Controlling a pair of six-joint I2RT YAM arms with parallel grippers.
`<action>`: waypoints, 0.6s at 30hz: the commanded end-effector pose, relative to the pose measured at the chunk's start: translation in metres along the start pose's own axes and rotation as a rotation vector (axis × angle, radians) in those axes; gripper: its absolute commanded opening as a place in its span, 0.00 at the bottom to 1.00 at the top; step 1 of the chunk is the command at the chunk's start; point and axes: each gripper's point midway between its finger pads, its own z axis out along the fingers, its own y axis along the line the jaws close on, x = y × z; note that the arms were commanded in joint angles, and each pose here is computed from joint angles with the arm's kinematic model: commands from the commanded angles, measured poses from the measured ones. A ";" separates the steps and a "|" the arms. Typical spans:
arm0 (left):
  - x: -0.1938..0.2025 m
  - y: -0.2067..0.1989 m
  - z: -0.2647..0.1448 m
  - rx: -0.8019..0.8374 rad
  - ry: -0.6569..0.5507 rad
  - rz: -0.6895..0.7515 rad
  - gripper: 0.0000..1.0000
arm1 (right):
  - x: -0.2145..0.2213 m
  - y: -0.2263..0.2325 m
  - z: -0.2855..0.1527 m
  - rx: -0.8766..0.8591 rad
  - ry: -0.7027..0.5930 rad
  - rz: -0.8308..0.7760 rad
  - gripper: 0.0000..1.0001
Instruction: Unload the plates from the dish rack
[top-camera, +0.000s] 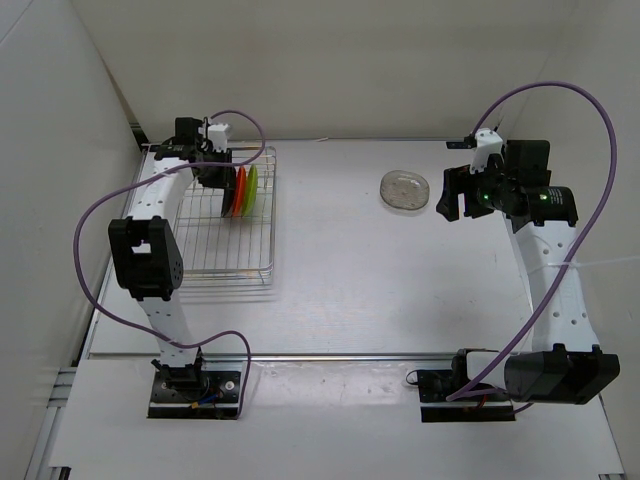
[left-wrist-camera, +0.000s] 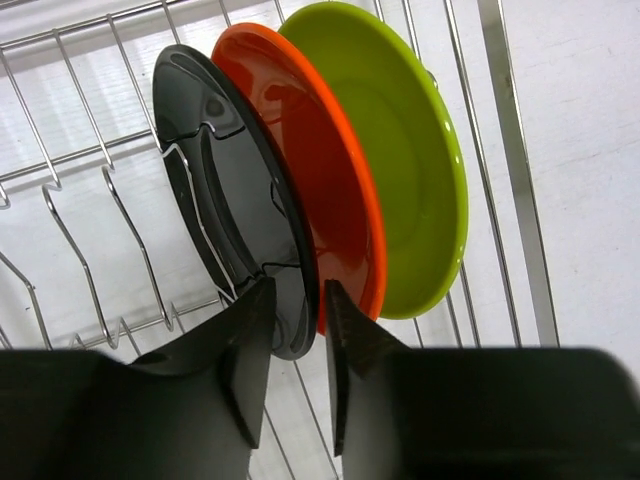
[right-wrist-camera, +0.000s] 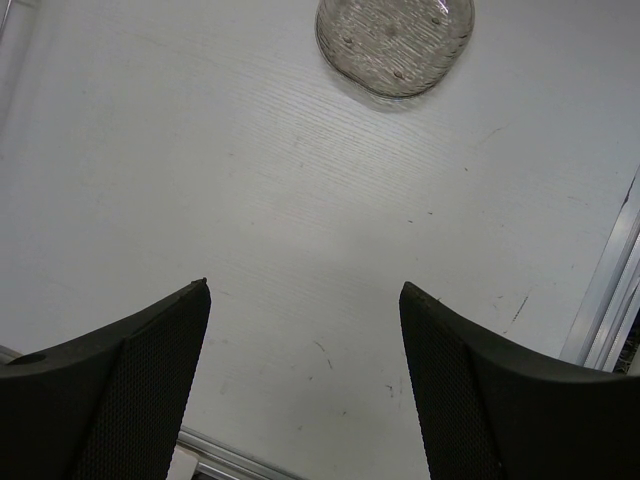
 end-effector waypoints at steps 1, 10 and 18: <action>-0.008 -0.001 -0.006 -0.006 -0.032 0.001 0.36 | -0.009 0.005 -0.009 -0.010 -0.042 -0.017 0.79; -0.011 -0.001 -0.007 -0.007 -0.039 0.003 0.22 | -0.009 0.005 -0.009 -0.010 -0.042 -0.017 0.79; -0.009 -0.003 -0.007 0.003 -0.032 -0.009 0.11 | -0.009 0.005 -0.009 -0.009 -0.042 -0.026 0.78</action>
